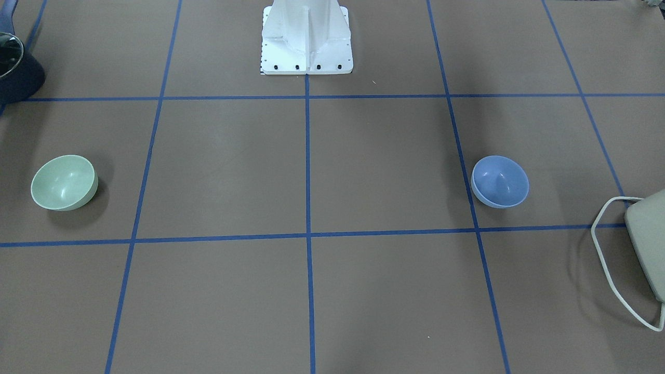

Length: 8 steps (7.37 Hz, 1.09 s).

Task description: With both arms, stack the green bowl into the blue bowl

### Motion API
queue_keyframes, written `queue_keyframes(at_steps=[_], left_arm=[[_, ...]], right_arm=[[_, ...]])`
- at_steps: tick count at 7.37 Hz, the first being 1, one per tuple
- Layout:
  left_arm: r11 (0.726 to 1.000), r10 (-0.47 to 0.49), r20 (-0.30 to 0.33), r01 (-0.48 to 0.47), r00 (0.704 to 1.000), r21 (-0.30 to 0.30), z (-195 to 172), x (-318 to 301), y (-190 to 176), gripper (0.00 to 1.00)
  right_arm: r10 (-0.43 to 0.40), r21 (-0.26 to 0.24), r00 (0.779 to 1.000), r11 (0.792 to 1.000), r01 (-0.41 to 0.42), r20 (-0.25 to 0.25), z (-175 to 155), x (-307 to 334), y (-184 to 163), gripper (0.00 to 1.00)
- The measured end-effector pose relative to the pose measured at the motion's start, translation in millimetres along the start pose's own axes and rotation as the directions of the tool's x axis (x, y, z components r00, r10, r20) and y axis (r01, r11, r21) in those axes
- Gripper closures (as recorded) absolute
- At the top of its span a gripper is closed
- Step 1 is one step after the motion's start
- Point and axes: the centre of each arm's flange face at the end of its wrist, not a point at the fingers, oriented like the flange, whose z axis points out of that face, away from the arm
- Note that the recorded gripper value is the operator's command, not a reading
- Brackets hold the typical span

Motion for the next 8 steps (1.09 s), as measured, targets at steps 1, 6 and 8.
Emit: queue_keyframes(at_steps=[1,6,8], left_arm=[[1.000,0.001,0.000,-0.001,1.000,0.001,0,0,1,0.02],[0.992,0.081,0.022,-0.083,0.996,0.092,-18,14,-13,0.02],[0.957,0.187,0.061,-0.196,0.981,0.215,-32,24,-32,0.02]], right_arm=[[0.001,0.000,1.000,1.000,-0.001,0.000,0,0,0,0.00],[-0.001,0.000,1.000,1.000,0.001,0.000,0,0,0,0.00],[-0.002,0.001,1.000,1.000,0.002,0.000,-1,-1,-1,0.00]])
